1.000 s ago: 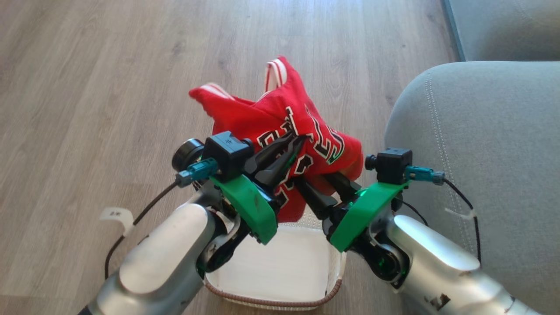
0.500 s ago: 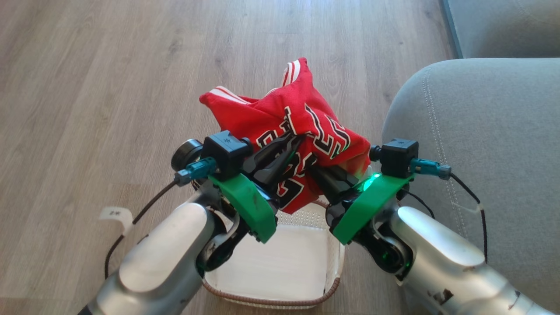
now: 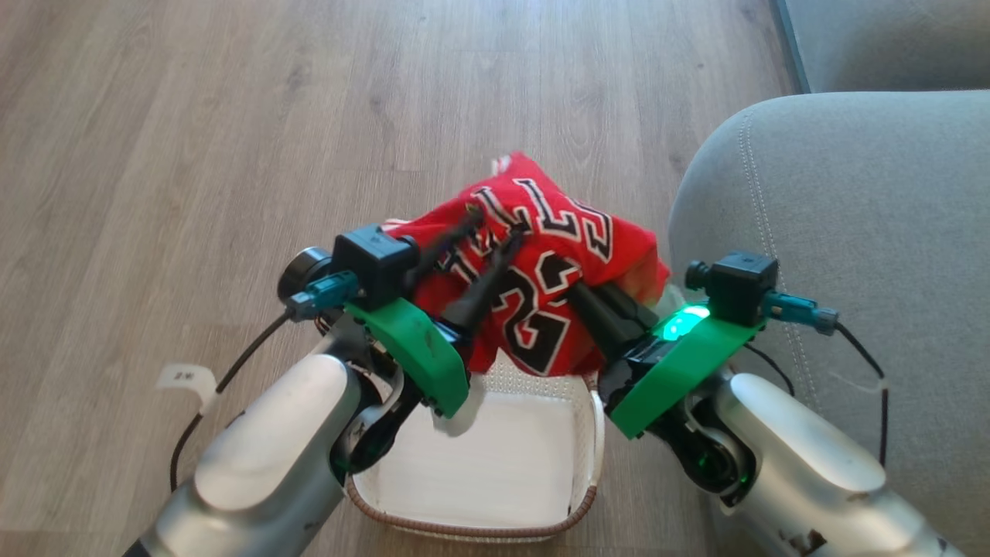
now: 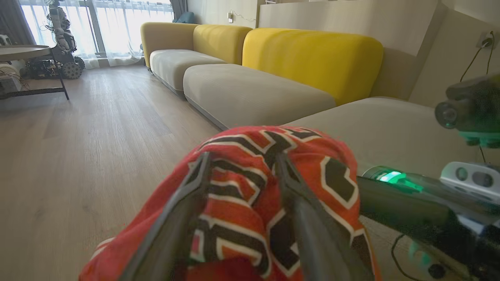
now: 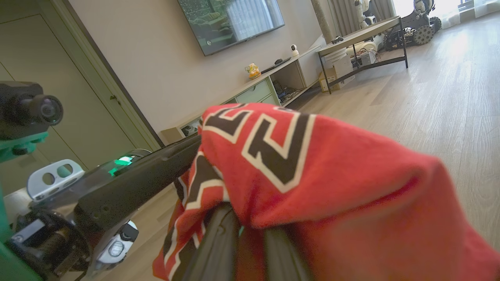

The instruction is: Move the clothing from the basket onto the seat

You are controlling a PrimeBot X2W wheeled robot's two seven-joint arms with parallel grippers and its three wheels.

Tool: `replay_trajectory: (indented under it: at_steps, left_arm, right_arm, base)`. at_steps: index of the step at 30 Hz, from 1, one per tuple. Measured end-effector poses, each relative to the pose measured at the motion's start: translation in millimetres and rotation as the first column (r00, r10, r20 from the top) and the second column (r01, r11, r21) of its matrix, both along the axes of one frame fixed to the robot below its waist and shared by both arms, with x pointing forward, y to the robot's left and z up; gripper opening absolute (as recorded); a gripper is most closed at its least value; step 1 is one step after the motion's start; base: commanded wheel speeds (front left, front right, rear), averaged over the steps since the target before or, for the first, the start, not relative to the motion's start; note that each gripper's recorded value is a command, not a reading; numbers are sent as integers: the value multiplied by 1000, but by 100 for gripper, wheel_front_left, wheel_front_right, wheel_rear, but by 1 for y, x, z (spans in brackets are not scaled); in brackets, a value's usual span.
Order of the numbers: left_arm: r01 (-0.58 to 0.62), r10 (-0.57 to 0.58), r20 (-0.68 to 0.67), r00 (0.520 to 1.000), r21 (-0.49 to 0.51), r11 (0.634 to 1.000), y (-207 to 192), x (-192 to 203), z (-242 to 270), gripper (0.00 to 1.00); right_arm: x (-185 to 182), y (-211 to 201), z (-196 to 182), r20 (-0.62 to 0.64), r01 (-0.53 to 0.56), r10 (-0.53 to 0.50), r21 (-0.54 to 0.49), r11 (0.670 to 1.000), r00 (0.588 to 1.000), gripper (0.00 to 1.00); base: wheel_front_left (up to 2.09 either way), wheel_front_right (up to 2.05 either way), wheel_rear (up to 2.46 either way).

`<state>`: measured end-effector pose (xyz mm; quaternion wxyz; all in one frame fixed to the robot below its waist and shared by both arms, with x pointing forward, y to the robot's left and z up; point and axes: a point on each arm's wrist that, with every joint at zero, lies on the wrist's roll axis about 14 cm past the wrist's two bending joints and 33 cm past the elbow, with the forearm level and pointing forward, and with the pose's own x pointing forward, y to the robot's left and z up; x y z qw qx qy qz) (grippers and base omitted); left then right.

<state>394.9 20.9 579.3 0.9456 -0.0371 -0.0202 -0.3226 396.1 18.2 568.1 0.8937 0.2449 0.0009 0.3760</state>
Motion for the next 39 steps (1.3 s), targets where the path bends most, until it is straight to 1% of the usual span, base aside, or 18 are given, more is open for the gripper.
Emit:
replay_trajectory:
  at_steps: [8,13,21,24,28,29,34,35,39]
  left_arm:
    - [-7,7,-7,1000,-12,1000,-1,1,1,100]
    - [3,-3,0,1000,-11,1000,-5,1,3,100]
    - [66,-65,15,998,-18,998,-24,0,7,100]
    - [89,-88,22,996,-24,996,-32,-1,9,100]
    - [138,-137,25,990,-29,990,-48,-3,9,100]
    - [163,-162,27,986,-36,986,-56,-6,9,100]
    - [232,-232,26,972,-42,972,-78,-12,8,100]
    - [261,-260,25,965,-41,965,-87,-14,7,100]
    - [325,-325,20,946,-34,945,-106,-20,3,100]
  right_arm:
    - [4,-20,14,54,53,-54,6,999,997,0]
    - [4,-37,15,60,103,-104,15,995,993,0]
    - [9,-82,24,96,222,-223,25,975,970,0]
    - [7,-92,26,104,248,-250,25,968,963,0]
    - [3,-117,28,118,311,-311,22,950,943,0]
    - [0,-129,30,128,343,-343,22,939,931,0]
    - [-7,-156,38,152,414,-414,33,910,898,0]
    - [-10,-167,43,161,440,-441,44,897,883,0]
    - [-19,-188,43,168,497,-496,41,867,852,0]
  base:
    - [0,0,0]
    - [0,0,0]
    - [0,0,0]
    - [0,0,0]
    - [0,0,0]
    - [0,0,0]
    - [0,0,0]
    - [0,0,0]
    - [0,0,0]
